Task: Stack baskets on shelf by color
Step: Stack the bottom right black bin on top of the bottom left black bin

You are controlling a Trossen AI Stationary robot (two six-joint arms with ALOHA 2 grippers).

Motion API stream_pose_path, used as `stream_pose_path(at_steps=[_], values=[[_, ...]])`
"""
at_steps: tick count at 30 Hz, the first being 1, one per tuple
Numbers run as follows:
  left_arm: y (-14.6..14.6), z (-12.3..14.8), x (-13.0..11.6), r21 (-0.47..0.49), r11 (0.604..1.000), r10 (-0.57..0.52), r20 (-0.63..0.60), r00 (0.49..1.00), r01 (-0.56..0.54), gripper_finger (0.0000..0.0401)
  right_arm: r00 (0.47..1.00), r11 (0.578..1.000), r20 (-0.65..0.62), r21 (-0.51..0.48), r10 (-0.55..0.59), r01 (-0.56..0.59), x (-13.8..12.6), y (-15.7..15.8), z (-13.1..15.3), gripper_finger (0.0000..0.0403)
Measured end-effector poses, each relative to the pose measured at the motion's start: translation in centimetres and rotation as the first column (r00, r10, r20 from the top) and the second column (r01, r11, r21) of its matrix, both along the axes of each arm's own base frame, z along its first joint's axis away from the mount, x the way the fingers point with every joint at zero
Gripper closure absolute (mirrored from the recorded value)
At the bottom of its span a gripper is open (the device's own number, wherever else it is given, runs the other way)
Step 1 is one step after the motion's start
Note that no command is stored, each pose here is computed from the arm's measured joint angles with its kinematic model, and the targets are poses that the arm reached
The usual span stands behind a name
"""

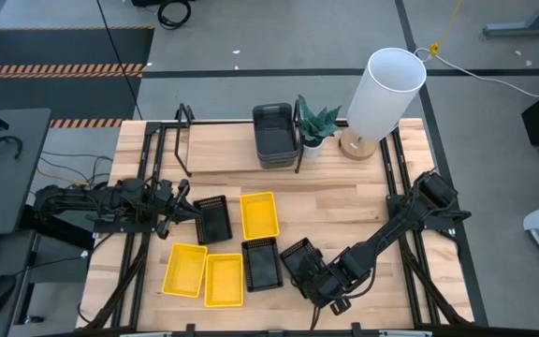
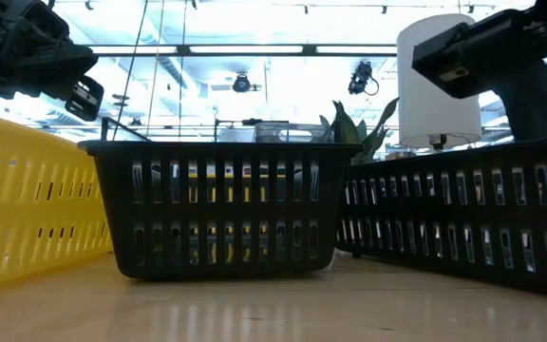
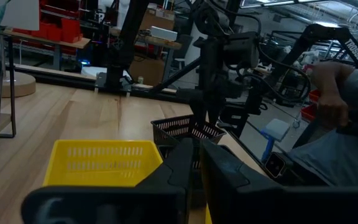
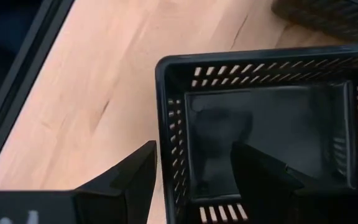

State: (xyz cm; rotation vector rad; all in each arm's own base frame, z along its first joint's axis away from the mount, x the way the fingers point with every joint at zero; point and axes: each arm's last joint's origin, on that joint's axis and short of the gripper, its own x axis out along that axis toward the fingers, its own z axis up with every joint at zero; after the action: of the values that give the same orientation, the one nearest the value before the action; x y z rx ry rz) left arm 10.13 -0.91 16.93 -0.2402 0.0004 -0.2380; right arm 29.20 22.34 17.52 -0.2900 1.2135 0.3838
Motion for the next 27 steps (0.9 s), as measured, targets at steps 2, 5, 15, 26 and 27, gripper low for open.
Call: stream_pose_path(at_steps=[2, 5, 15, 26, 27], values=[[0.0, 0.0, 0.0, 0.0, 1.0, 0.0, 0.0, 1.0, 0.0, 0.0367, 1.0, 1.0, 0.004, -0.002, -0.01, 0.01, -0.2, 0.3, 0.0, 0.0193], [0.0, 0.0, 0.0, 0.0, 1.0, 0.0, 0.0, 1.0, 0.0, 0.0371, 1.0, 1.0, 0.008, -0.004, -0.016, 0.016, -0.6, 0.8, 0.0, 0.0193], [0.0, 0.0, 0.0, 0.0, 1.0, 0.0, 0.0, 1.0, 0.0, 0.0362, 0.999, 0.999, 0.029, -0.023, -0.023, 0.024, -1.1, 1.4, 0.0, 0.0193], [0.0, 0.0, 0.0, 0.0, 1.0, 0.0, 0.0, 1.0, 0.0, 0.0373, 0.998, 0.997, -0.051, -0.057, 0.046, -0.049, -0.5, 1.6, -3.0, 0.0193], [0.0, 0.0, 0.0, 0.0, 1.0, 0.0, 0.001, 1.0, 0.0, 0.0373, 0.997, 0.997, -0.061, -0.064, 0.048, -0.052, -0.5, 1.6, -3.4, 0.0193]])
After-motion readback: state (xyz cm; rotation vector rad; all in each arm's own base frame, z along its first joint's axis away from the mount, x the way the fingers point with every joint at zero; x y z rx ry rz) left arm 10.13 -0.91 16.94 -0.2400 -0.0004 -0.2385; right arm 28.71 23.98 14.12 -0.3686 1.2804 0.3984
